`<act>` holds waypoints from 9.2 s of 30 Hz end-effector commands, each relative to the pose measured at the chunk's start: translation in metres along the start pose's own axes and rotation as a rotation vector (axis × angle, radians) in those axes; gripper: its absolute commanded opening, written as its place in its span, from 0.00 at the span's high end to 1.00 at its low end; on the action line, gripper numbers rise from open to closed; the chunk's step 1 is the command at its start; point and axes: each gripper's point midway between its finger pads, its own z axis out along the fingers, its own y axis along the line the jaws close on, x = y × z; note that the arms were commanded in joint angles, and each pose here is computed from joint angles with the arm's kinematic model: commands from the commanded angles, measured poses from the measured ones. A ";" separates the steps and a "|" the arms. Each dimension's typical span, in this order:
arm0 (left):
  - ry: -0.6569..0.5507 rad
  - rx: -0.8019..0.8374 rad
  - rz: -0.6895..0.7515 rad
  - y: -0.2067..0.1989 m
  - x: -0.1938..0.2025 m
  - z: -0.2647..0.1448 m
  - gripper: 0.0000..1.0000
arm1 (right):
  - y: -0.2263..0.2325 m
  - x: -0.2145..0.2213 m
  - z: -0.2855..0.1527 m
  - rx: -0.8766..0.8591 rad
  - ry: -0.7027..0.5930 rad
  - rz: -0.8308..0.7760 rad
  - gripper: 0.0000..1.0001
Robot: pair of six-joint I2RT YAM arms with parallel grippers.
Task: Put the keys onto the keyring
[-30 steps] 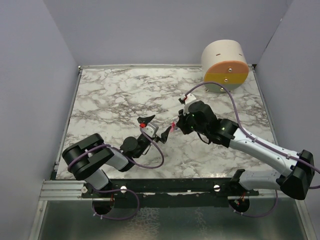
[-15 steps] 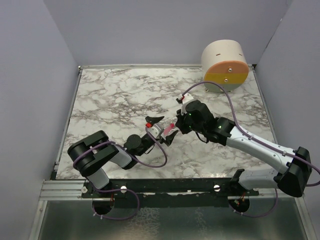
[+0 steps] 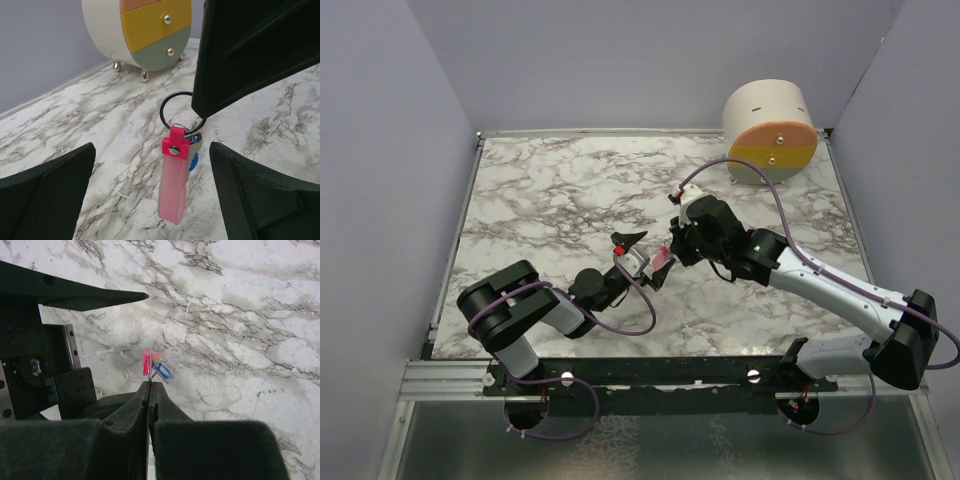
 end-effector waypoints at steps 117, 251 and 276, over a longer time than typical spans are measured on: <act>-0.234 -0.027 0.009 0.033 -0.058 0.006 0.01 | -0.009 0.011 -0.006 0.059 0.142 -0.049 0.99; -0.185 -0.007 -0.012 0.012 -0.044 -0.012 1.00 | 0.006 -0.022 0.023 0.036 0.041 0.016 0.99; -0.186 0.043 -0.029 0.003 -0.043 -0.006 1.00 | 0.013 -0.026 0.030 0.007 0.024 0.021 0.99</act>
